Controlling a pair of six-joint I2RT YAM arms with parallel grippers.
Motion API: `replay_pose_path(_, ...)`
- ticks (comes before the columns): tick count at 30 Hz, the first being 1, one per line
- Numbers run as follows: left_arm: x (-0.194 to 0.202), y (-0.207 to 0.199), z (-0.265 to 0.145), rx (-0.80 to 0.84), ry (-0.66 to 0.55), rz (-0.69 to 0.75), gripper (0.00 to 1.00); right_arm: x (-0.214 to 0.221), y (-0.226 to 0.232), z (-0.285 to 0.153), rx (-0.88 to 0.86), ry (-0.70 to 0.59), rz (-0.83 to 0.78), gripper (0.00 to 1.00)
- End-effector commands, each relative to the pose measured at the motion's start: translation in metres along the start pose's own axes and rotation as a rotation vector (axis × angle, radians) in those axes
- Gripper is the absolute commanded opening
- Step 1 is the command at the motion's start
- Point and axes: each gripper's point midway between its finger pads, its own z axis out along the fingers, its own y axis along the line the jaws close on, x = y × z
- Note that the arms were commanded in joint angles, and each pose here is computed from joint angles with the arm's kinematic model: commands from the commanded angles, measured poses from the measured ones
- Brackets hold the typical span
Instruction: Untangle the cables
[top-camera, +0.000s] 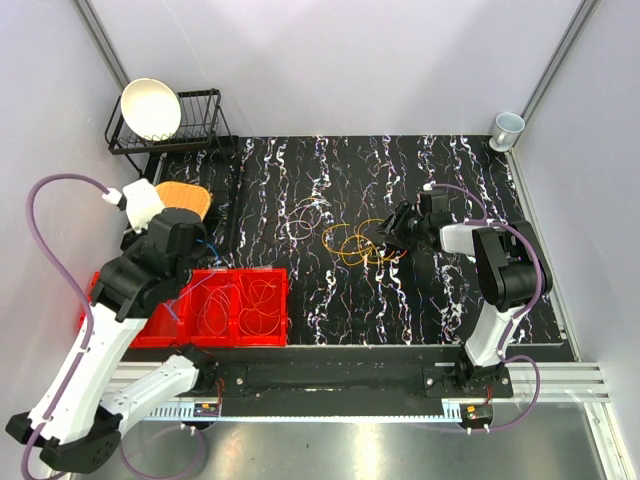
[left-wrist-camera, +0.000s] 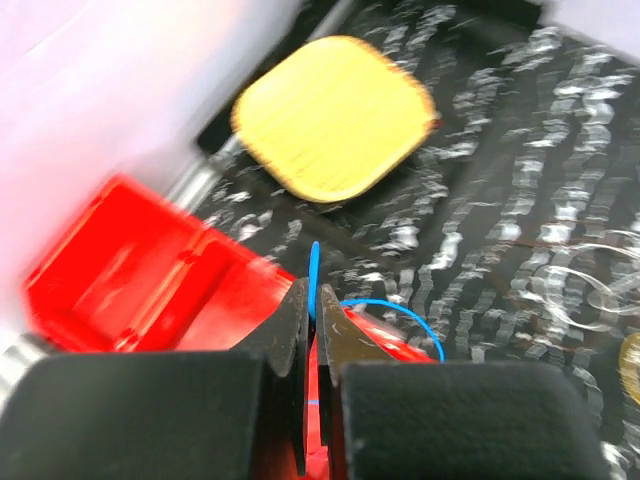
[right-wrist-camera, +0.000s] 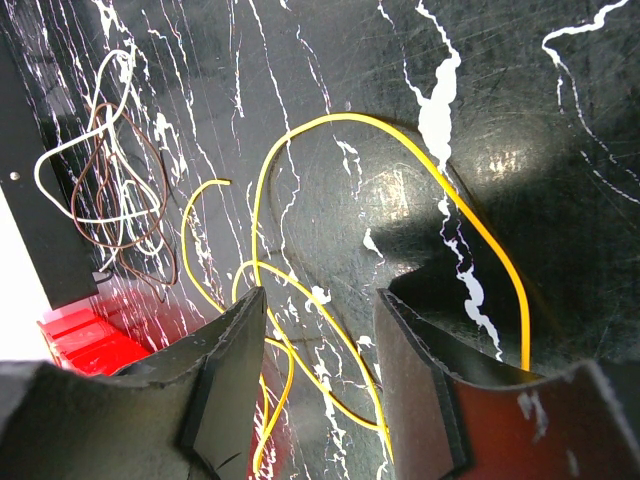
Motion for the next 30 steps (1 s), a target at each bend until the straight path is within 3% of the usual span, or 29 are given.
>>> replay_pose_path(1,0.007,0.036,0.009,-0.164,-0.013,-0.05,0.0,-0.004,0.016,0.001,-0.042,-0.002,-0.021,0.53)
replay_pose_path(9,0.027,0.082,0.019,-0.354,0.002,-0.094,0.0,-0.005,0.017,-0.002,-0.043,-0.008,-0.027,0.53)
replay_pose_path(30,0.06,0.109,0.067,-0.458,0.135,-0.102,0.0,0.0,0.013,0.004,-0.043,0.025,-0.015,0.52)
